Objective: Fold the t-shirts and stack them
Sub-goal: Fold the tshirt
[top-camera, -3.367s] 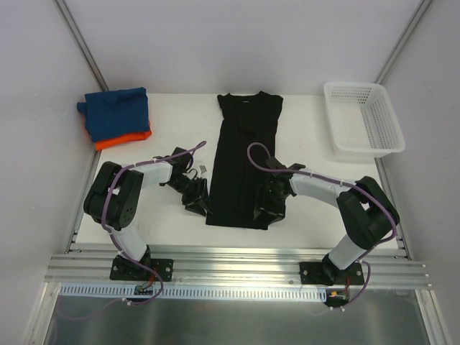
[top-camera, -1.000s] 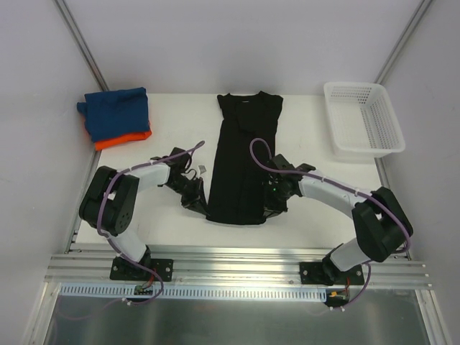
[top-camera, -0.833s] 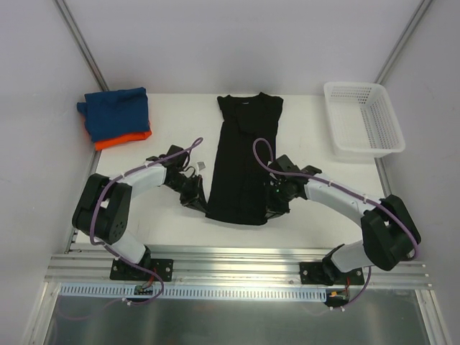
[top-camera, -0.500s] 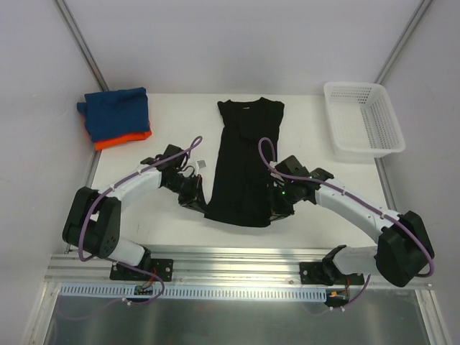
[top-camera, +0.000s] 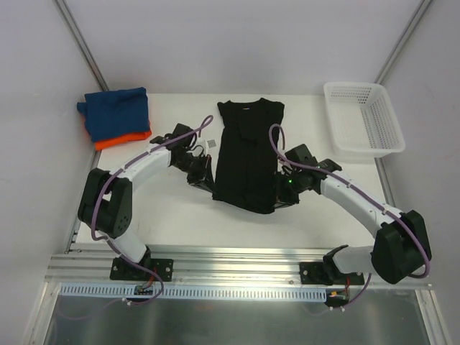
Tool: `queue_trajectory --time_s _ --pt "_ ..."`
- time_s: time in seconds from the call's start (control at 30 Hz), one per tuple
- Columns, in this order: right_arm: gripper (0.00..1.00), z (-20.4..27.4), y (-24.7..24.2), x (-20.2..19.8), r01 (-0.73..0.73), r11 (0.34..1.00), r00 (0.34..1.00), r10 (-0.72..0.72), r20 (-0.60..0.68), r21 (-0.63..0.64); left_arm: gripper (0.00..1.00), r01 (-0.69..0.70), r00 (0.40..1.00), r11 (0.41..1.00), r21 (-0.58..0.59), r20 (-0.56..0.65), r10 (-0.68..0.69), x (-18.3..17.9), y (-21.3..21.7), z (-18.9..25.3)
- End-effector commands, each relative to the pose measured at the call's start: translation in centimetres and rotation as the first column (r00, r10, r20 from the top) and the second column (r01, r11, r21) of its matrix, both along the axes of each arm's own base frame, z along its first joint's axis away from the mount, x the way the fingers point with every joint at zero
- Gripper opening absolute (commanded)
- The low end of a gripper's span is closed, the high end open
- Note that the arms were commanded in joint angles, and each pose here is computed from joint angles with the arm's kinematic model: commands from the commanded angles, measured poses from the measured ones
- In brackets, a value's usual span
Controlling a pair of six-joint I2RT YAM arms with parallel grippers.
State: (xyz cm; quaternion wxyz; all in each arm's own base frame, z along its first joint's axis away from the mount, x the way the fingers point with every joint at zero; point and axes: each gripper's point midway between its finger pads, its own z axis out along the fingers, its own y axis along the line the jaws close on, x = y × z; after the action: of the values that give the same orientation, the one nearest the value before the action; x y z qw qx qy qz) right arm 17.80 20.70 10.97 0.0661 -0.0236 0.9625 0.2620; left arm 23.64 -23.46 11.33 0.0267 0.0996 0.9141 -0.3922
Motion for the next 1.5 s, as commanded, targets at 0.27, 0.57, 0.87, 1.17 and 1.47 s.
queue_trajectory --time_s 0.27,0.57,0.87,1.17,1.47 --pt "0.01 3.9 -1.0 11.1 0.147 0.983 0.971 -0.165 0.175 0.111 0.0 0.029 0.995 0.999 -0.017 0.1 -0.027 5.7 -2.4 2.1" --pt "0.0 4.4 -2.9 17.8 0.202 0.971 0.944 -0.228 0.237 0.128 0.0 -0.004 0.979 1.0 0.003 0.206 0.003 14.1 -3.0 2.2" --pt "0.0 3.9 -3.8 23.6 0.23 0.964 0.928 -0.26 0.268 0.137 0.0 -0.044 0.956 0.999 0.027 0.29 0.034 19.7 -2.4 1.8" --pt "0.0 3.6 -2.9 28.1 0.222 0.962 0.924 -0.26 0.282 0.16 0.0 -0.051 0.945 0.997 0.052 0.325 0.032 22.1 -2.5 0.5" --pt "0.0 1.0 -2.6 30.0 0.224 0.964 0.932 -0.255 0.259 0.145 0.0 -0.073 0.937 0.993 0.092 0.348 0.036 24.7 -2.4 -1.9"
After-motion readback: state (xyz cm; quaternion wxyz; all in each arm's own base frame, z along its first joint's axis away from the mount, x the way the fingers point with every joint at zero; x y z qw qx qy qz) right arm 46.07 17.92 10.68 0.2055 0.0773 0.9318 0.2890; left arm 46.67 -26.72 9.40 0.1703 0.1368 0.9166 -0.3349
